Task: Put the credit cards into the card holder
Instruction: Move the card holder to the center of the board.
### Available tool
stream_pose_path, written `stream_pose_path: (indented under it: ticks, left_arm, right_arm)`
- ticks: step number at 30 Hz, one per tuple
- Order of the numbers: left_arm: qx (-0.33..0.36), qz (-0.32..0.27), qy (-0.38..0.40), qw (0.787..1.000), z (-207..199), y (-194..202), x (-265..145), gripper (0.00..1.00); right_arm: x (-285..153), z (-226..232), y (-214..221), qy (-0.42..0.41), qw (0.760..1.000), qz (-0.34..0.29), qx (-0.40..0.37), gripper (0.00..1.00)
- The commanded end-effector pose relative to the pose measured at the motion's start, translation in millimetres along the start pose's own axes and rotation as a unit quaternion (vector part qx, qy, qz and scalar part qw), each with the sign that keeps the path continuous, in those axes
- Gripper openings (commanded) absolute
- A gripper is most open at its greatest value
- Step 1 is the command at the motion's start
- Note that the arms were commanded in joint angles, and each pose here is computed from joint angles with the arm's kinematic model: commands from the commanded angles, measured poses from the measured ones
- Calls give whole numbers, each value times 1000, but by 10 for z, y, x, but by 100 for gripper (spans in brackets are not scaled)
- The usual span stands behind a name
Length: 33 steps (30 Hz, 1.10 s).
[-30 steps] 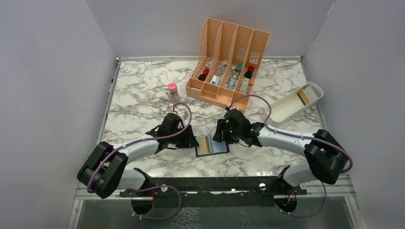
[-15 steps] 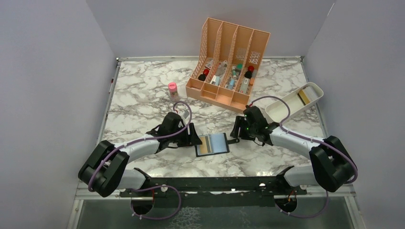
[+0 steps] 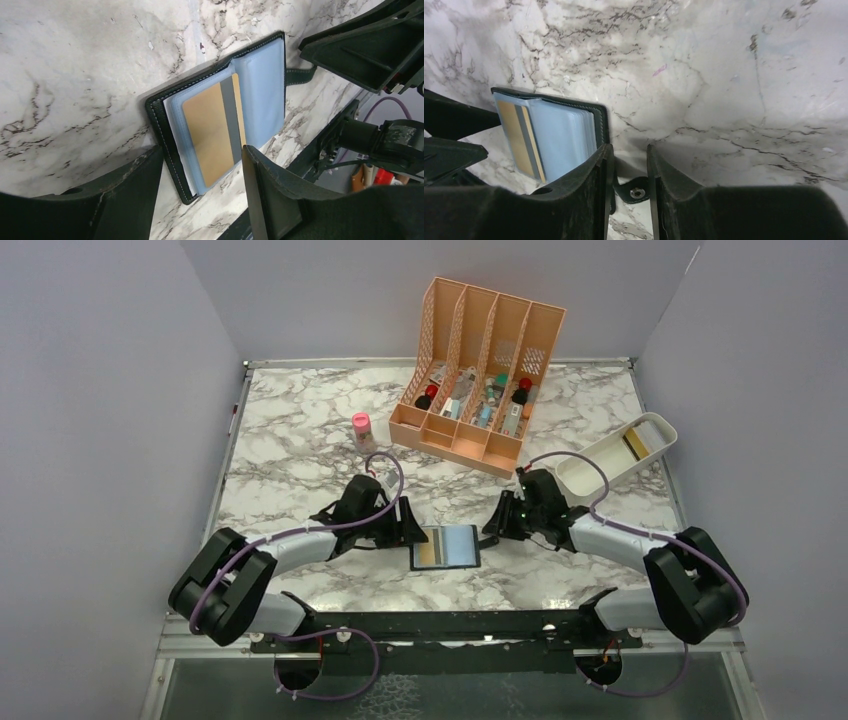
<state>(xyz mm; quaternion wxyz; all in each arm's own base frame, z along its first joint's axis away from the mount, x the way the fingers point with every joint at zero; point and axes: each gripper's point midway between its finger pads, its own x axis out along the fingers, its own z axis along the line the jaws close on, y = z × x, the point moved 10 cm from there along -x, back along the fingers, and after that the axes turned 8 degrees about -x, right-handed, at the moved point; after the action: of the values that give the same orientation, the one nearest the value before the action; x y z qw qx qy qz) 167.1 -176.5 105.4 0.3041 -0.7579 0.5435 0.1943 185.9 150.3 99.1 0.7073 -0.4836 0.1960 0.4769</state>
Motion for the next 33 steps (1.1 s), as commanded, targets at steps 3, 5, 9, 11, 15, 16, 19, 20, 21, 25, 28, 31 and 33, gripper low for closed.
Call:
stream_pose_path:
  ticks: [3,5,9,11,15,16,19,20,21,25,28,31,33]
  left_arm:
    - [0,12,56,998,-213,-28,-29,57]
    - [0,11,65,998,-261,-29,-53,57]
    - [8,9,84,996,-379,-33,-90,57]
    - [11,13,90,996,-420,-32,-89,57]
    - [14,11,83,996,-409,-19,-77,57]
    - [14,10,75,997,-389,-15,-75,58]
    - [17,4,42,999,-321,-7,-77,60]
    - [21,2,31,999,-298,-7,-79,60]
    - [23,0,19,1000,-277,-6,-84,60]
    - [30,-11,-15,999,-205,-6,-98,60]
    - [30,-12,-28,999,-158,6,-85,61]
    - [27,-6,-29,999,-137,19,-63,62]
    - [25,-2,-22,999,-140,29,-55,62]
  right_arm:
    - [-106,103,32,-58,998,7,4,31]
    - [-159,128,6,-67,998,-8,-3,30]
    - [-226,187,-34,-89,996,-20,-9,29]
    - [-234,197,-41,-92,996,-15,-14,30]
    - [-277,112,-17,-20,1000,-1,5,51]
    - [-292,91,-8,-2,1000,-1,15,55]
    - [-337,44,56,27,999,-1,46,60]
    - [-348,26,76,34,998,-3,52,61]
    - [-359,3,97,45,997,-7,58,61]
    - [-384,-54,128,74,995,-16,67,62]
    - [-374,-51,152,69,995,-6,71,62]
    - [-347,-72,198,68,995,2,79,61]
    - [-330,-93,240,71,994,9,83,61]
